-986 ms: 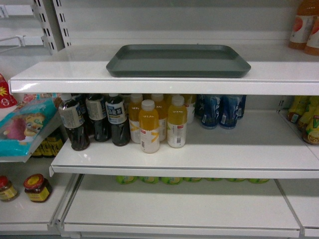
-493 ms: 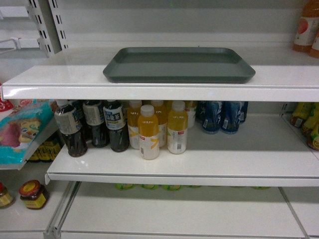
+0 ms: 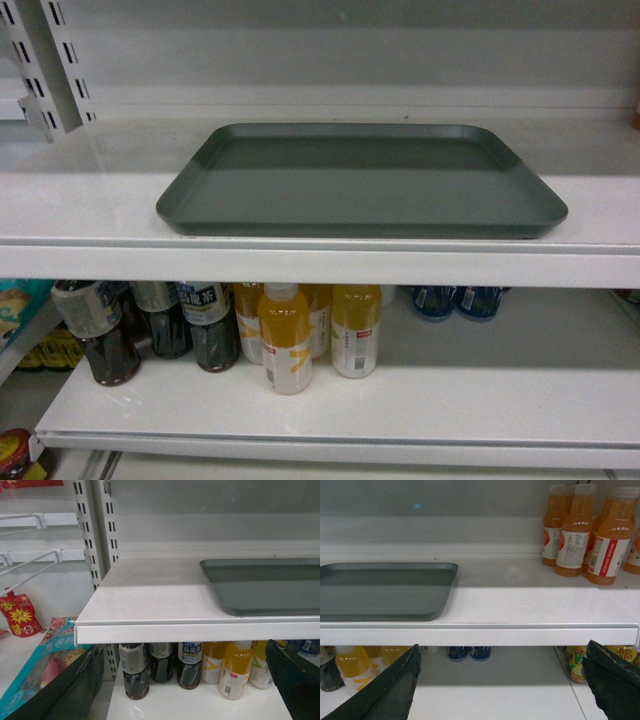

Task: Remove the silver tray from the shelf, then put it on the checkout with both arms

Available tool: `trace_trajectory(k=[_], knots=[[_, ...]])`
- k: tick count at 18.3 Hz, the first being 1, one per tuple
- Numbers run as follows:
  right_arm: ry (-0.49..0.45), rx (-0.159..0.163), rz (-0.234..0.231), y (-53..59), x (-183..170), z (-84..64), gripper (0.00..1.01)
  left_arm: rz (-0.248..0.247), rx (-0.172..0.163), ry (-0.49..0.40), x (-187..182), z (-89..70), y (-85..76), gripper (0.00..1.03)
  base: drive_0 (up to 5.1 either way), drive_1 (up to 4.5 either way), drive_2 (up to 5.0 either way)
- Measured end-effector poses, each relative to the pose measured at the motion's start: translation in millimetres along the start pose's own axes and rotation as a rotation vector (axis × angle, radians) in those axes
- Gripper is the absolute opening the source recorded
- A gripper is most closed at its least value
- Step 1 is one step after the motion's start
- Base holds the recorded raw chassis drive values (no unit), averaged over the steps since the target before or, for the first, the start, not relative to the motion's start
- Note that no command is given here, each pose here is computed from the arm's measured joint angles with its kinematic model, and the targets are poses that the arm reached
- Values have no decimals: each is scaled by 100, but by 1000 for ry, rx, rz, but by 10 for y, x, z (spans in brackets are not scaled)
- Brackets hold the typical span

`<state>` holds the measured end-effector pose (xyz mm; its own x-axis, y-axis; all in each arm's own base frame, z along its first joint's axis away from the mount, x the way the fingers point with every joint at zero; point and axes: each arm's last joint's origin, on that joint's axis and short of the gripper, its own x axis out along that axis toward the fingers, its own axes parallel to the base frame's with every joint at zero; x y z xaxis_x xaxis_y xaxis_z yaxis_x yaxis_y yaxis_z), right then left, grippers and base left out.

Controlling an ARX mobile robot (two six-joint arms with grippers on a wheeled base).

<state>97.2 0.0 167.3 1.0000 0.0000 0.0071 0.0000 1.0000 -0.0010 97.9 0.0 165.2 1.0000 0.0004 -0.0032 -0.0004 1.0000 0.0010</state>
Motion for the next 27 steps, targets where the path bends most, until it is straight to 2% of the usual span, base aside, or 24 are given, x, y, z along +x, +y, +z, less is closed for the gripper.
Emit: trace_trajectory(k=[7,27], knots=[[4,0,0,0,0,-4,98,0,0,2,0,-1,0,98,14,439,-410],[3,0,0,0,0,-3,98,0,0,3,0,-2,0,98,0,0,0]])
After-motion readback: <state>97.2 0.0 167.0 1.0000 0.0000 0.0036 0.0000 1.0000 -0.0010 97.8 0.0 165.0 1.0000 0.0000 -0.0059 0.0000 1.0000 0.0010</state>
